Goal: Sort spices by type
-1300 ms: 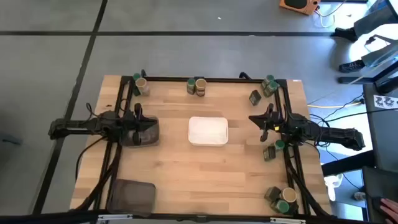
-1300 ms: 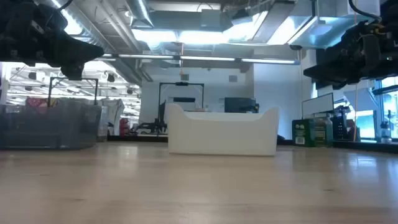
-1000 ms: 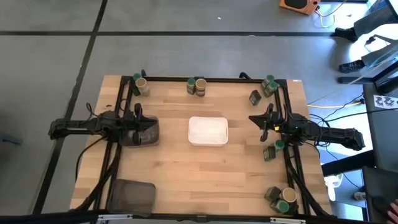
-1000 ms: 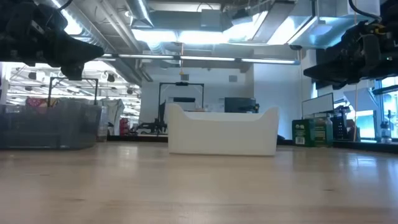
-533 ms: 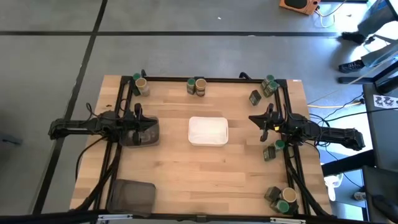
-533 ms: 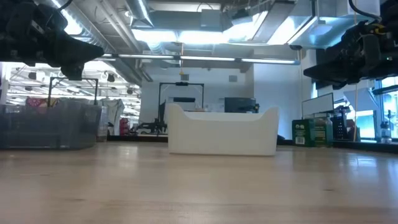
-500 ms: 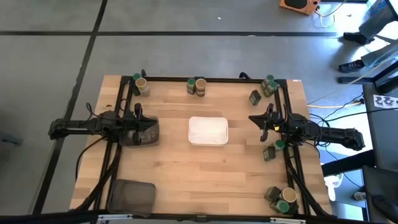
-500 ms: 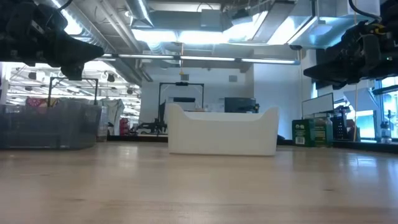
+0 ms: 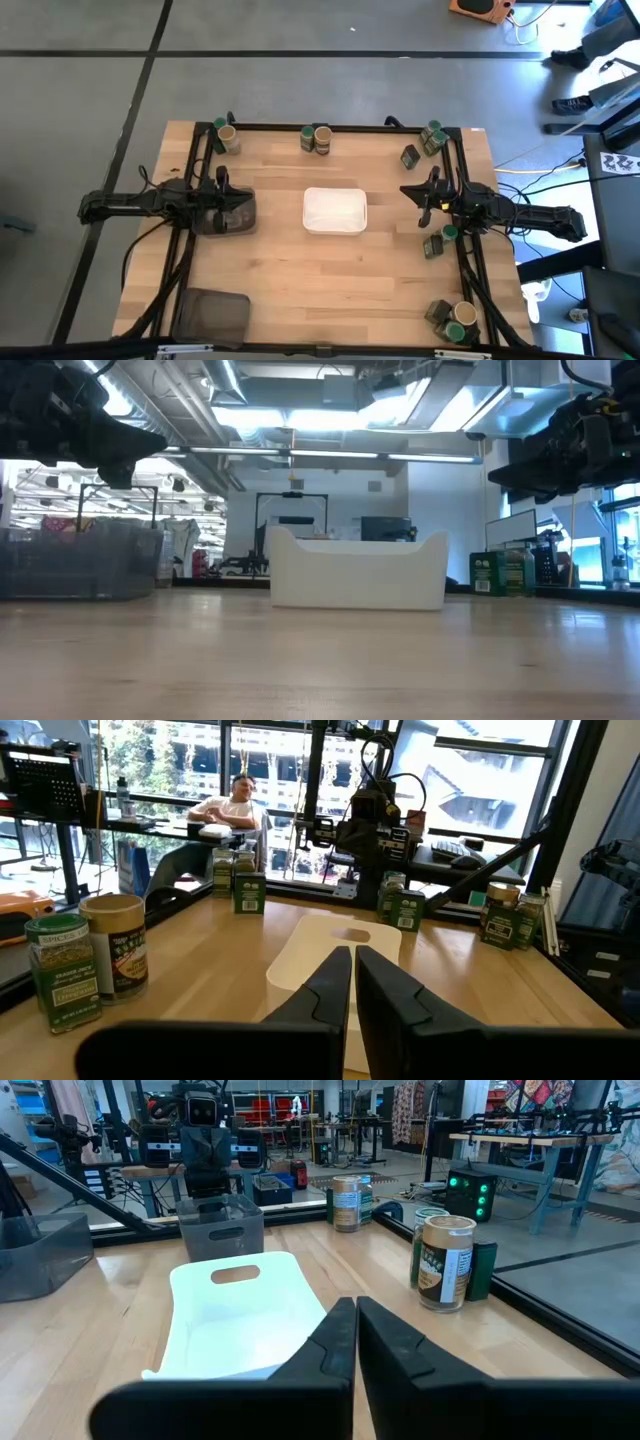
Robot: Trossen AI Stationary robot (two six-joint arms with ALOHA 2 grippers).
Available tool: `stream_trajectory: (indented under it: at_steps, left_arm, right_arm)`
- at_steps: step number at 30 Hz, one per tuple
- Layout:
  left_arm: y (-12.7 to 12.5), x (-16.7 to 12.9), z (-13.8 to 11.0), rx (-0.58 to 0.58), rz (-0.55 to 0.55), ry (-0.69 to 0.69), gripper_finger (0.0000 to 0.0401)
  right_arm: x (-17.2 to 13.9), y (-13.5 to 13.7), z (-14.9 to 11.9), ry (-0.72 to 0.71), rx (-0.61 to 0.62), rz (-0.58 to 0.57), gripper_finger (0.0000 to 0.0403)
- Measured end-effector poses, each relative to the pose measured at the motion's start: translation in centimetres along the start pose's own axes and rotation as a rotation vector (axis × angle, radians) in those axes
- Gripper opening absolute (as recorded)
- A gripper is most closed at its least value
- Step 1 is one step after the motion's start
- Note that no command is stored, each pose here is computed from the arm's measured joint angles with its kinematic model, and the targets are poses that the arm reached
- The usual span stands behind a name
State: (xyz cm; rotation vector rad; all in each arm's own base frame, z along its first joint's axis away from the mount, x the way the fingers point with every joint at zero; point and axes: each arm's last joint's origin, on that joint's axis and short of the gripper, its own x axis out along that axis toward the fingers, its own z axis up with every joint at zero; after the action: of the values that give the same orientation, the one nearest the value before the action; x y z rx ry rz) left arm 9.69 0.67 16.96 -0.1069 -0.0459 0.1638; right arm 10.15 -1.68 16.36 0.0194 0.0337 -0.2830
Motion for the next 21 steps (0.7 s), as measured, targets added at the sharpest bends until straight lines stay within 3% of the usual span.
stream_trajectory:
  at_steps: [5,12,18,21]
  left_arm:
    - [0.0,0.0,0.0,0.0,0.0,0.0,0.0017]
    - [0.0,0.0,0.0,0.0,0.0,0.0,0.0017]
    - [0.0,0.0,0.0,0.0,0.0,0.0,0.0017]
    - [0.0,0.0,0.0,0.0,0.0,0.0,0.0017]
  right_arm:
    - [0.0,0.0,0.0,0.0,-0.001,0.0,0.0014]
    - [-0.1,0.0,0.9,-0.078,-0.268,-0.019,0.0014]
    - [-0.1,0.0,1.1,-0.081,-0.263,-0.018,0.0014]
    - [-0.1,0.0,1.1,-0.084,-0.194,-0.003,0.0014]
